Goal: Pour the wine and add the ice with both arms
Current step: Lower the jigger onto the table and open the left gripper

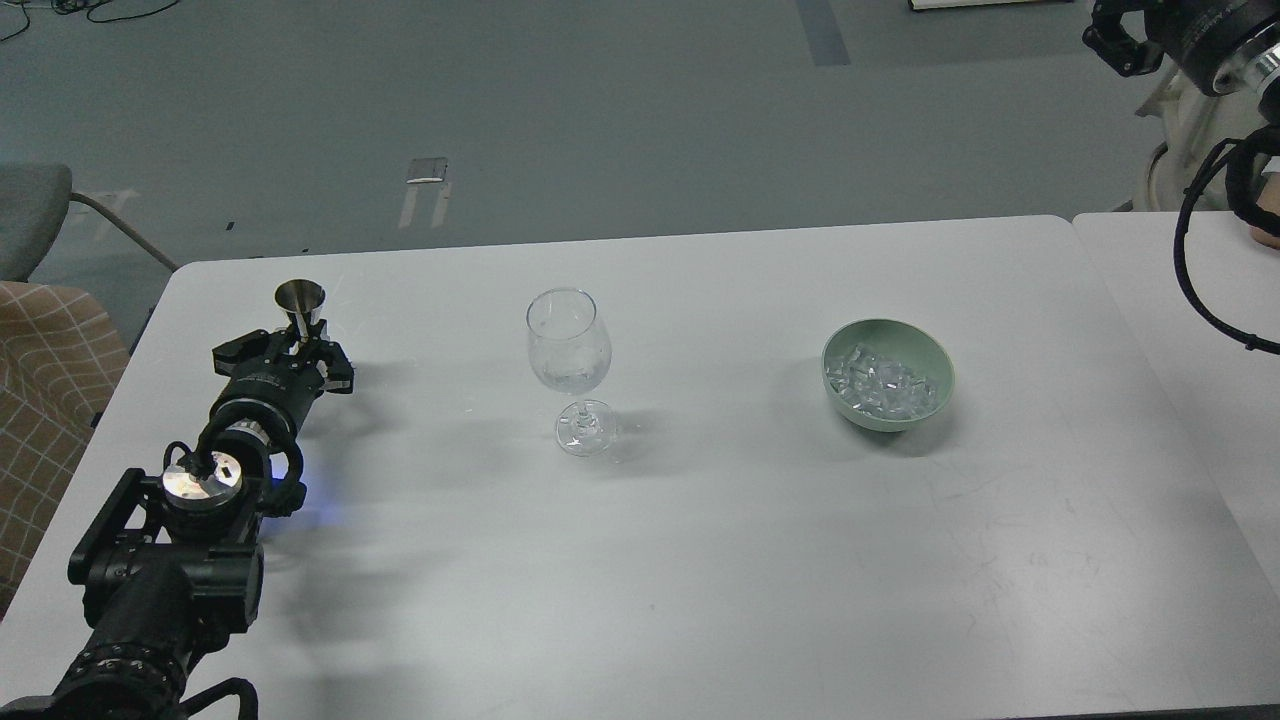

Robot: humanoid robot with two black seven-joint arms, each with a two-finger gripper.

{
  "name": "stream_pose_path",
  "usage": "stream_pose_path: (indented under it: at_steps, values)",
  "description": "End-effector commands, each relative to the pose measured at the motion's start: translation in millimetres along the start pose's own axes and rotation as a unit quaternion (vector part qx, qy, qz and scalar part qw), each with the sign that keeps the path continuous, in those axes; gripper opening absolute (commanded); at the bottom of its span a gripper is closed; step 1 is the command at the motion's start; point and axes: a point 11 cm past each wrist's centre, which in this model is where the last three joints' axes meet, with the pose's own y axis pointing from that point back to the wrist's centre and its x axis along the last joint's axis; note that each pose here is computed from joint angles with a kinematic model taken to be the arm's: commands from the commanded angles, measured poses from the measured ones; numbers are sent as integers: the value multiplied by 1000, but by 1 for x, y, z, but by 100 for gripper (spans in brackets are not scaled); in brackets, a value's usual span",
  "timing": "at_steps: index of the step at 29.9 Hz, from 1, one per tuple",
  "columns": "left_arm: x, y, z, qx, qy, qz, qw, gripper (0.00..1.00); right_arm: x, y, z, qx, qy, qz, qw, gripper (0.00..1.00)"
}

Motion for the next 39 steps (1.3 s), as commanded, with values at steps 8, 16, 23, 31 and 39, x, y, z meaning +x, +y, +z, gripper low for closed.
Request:
stream_pose_path:
  at_steps: [8,16,23,31,39]
  values:
    - [0,0,-4,3,1,0,1000,31,0,1,2,-2,-1,0,1000,100]
    - [0,0,0,0,0,0,1000,34,-6,-4,-2,-3,8,-8,1000,100]
    - [-3,-1,4,-4,-2,-3,1000,45,-6,-4,-2,-3,8,-8,1000,100]
    - [-8,-2,5,-4,-2,-7,1000,49,-6,-5,-5,0,8,-9,1000,100]
    - [-23,-7,10,-7,0,-20,1000,64,-6,-4,-3,-2,8,-8,1000,100]
